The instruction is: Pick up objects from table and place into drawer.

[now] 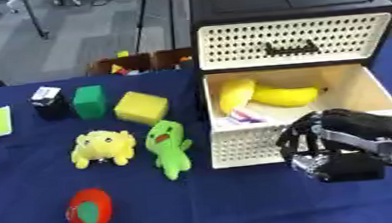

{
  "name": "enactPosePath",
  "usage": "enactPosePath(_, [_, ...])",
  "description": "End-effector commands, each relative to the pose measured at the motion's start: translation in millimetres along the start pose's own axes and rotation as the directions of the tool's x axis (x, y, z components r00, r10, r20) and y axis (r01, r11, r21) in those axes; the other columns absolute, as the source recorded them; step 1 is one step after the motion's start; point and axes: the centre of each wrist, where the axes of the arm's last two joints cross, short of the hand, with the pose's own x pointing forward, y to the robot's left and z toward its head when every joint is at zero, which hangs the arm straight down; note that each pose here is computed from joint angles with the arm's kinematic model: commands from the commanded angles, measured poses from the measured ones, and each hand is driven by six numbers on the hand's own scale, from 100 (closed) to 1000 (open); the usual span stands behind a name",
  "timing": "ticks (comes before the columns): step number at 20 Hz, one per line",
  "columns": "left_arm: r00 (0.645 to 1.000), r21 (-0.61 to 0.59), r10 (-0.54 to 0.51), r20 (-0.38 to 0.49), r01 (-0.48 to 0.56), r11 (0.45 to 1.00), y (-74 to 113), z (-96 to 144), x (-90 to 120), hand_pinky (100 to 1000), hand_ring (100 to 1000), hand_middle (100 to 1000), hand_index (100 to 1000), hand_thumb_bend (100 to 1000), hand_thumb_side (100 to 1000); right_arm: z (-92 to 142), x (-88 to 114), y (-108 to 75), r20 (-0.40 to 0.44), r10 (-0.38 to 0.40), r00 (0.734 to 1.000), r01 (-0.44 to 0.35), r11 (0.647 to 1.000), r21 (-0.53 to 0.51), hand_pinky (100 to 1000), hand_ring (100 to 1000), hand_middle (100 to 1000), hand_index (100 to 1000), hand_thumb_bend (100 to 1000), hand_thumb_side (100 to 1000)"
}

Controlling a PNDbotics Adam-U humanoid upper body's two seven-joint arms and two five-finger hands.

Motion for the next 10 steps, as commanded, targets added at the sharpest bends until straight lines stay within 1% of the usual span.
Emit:
enactPosePath(1, [1.0, 0.01, 0.007, 0.023, -0.007, 1.0, 3.0, -3.4, 4.2, 332, 543, 563, 810, 368, 785, 2.0, 1.0, -11.0, -0.013, 0.021, 1.0, -0.022, 1.0, -0.004, 323, 537, 648, 827, 100, 1000])
enactPosePath(3, [1.0, 0.009, 0.01, 0.023, -0.01, 1.0, 2.9, -3.2, 4.1, 332, 543, 563, 810, 367, 786, 1.7, 1.3, -11.0, -0.024, 0.021, 0.999, -0.021, 1.0, -0.005, 333, 548, 649, 827, 100, 1000])
enactPosePath(7, [1.0, 0.005, 0.015, 0.018, -0.015, 1.0, 2.8, -2.2, 3.5, 332, 543, 563, 810, 361, 786, 1.6, 1.5, -12.8, -0.052, 0.019, 0.998, -0.021, 1.0, -0.022, 392, 589, 663, 829, 100, 1000])
enactPosePath(10, [1.0, 0.006, 0.017, 0.017, -0.017, 1.0, 2.9, -1.9, 3.2, 332, 542, 562, 810, 357, 786, 4.3, -1.7, -7.7, -0.066, 0.012, 0.998, -0.014, 0.999, -0.038, 410, 604, 679, 827, 100, 1000])
